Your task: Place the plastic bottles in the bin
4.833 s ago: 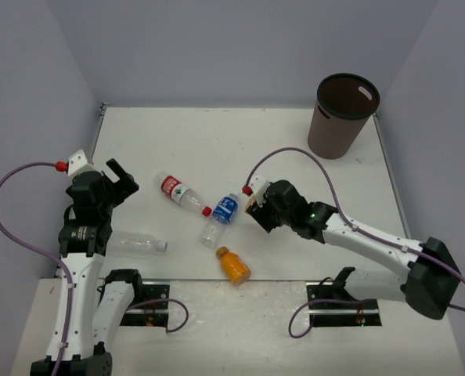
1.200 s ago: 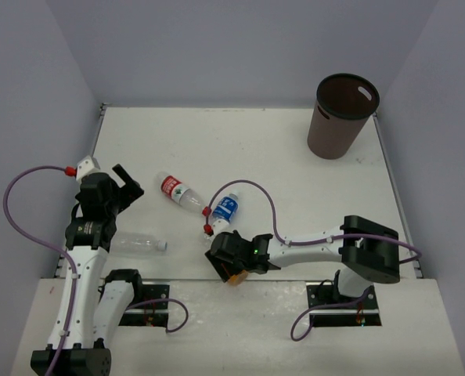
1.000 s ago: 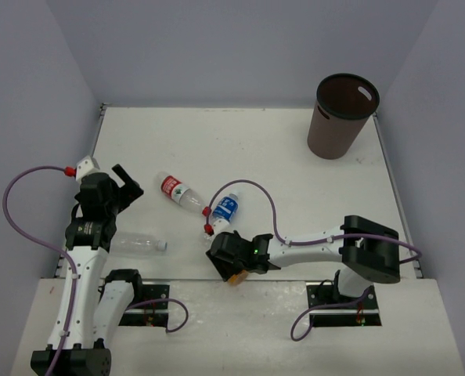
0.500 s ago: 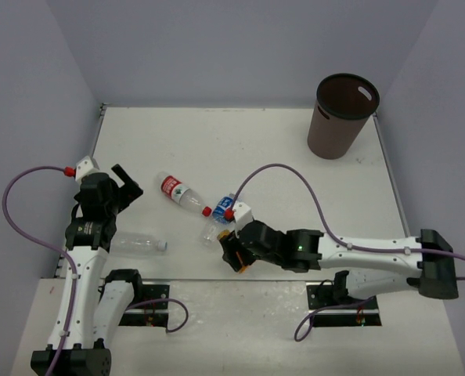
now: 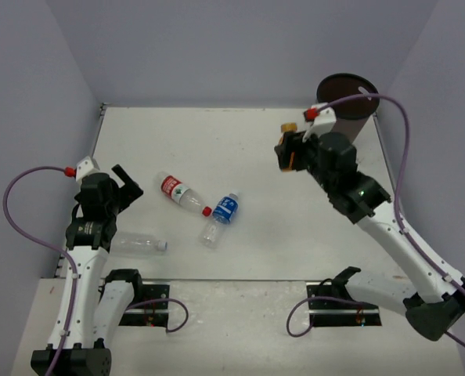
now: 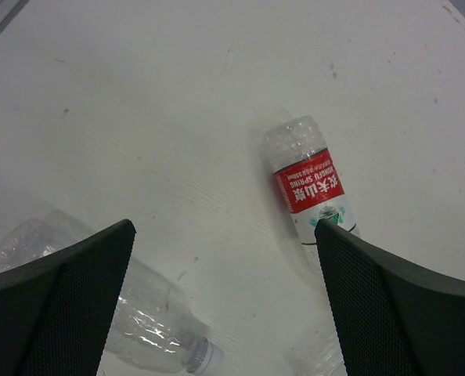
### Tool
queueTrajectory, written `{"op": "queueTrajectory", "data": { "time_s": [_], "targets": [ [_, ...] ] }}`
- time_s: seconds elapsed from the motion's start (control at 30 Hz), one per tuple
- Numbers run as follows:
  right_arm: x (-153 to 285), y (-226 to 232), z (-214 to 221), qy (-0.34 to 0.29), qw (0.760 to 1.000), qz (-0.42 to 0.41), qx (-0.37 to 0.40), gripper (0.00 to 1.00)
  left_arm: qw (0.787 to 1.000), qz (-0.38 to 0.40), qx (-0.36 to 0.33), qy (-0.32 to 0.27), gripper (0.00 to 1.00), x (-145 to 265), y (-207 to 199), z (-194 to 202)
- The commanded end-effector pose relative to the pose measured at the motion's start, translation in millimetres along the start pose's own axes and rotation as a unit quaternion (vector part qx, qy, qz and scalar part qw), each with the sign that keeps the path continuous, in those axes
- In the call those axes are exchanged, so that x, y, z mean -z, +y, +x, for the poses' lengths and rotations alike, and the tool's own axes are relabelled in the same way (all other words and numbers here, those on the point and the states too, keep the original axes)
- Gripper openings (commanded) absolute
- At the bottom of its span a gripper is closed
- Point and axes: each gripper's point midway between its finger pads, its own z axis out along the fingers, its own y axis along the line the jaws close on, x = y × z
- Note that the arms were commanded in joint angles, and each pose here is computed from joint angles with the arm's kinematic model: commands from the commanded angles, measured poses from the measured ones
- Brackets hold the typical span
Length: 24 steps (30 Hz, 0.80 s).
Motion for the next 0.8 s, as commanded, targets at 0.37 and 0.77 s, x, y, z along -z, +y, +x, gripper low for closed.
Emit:
{"op": "queueTrajectory", "data": {
  "time_s": [0.37,0.77],
  "targets": [
    [-130.0,-210.3,-178.9,-0.123,0.964,0.219,-0.092,0.19,1.000,-0.001,0.008,-0.024,1.00,2.7,0.8,-8.5],
    [-142.6,-286.1,-164.4,-0.134,0.923,0.344,-0.110,0.41,1.000,0.001,0.005,-0.021,1.00,1.5,-1.7,-9.8]
  ]
}}
